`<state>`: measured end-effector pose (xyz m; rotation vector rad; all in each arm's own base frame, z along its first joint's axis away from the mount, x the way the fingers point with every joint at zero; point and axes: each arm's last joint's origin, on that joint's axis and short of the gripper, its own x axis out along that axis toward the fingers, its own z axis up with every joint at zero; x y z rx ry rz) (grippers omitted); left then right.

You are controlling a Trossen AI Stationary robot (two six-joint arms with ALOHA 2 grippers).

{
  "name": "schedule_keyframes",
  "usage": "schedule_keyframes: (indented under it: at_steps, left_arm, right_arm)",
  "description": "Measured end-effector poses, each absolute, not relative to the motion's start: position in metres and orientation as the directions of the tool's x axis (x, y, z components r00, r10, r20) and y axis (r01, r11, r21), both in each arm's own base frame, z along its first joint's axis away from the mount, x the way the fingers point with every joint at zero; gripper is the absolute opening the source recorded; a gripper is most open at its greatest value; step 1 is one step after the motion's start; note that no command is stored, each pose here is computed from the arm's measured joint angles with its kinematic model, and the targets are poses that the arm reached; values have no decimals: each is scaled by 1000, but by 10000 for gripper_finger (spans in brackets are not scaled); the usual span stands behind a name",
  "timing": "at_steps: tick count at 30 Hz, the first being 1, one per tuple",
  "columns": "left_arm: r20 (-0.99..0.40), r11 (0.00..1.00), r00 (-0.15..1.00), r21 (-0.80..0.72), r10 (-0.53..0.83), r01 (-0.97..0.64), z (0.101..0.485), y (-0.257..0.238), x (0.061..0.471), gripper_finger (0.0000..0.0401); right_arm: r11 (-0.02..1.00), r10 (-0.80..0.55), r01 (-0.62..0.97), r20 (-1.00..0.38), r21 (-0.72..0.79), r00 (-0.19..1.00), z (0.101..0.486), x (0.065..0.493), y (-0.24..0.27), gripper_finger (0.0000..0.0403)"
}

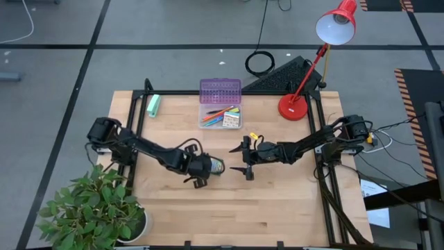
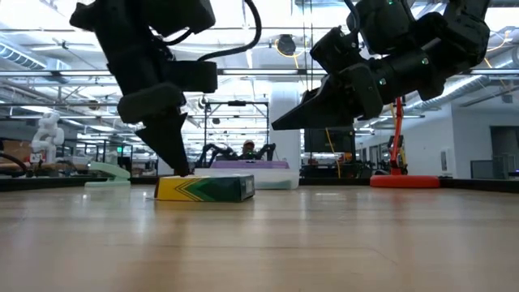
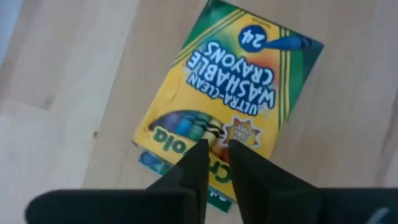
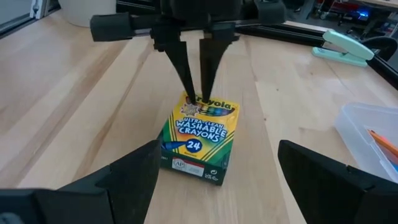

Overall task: Pack school essentials
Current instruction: Put the yellow crayon box into the purple supply box

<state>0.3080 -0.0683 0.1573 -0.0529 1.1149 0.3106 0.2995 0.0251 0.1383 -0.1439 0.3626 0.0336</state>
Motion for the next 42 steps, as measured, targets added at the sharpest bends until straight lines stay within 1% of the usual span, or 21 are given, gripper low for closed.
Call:
schedule_keyframes:
  at_steps: [3,8,12,15,18,21,29,33,39,42]
  left_arm:
    - [-882,955,414,116,226,-274,159,-74,308,47]
    - [-861,966,465,100,204,-238,166,-89,311,22]
    - [-866,966,459,95,199,-239,165,-95,308,5]
    - [-857,964,469,106,212,-242,165,-99,307,5]
    - [-842,957,475,149,255,-250,163,-100,305,10]
    - [-843,952,465,163,271,-258,157,-97,302,6]
    - [-810,949,522,125,266,-289,142,-95,297,7]
    - [-806,950,529,123,264,-287,142,-97,297,3]
    - [-808,954,531,120,254,-274,142,-101,296,13]
    - [-812,959,532,112,240,-262,142,-103,295,7]
  right_arm:
    - [989,7,-59,-357,-135,934,138,300,25,318]
    - [989,7,-58,-357,-134,934,138,300,25,318]
    - [989,7,-58,-356,-134,935,138,300,25,318]
    - [989,7,-58,-354,-133,935,138,300,25,318]
    - [989,7,-58,-354,-133,935,139,300,25,318]
    - [989,7,-58,-353,-133,936,139,300,25,318]
    - [989,7,-58,-353,-133,936,139,300,25,318]
    - [989,7,-58,-353,-133,936,139,300,25,318]
    - [989,7,-58,-353,-133,936,139,300,25,318]
    - [989,7,-58,-353,-133,936,139,300,25,318]
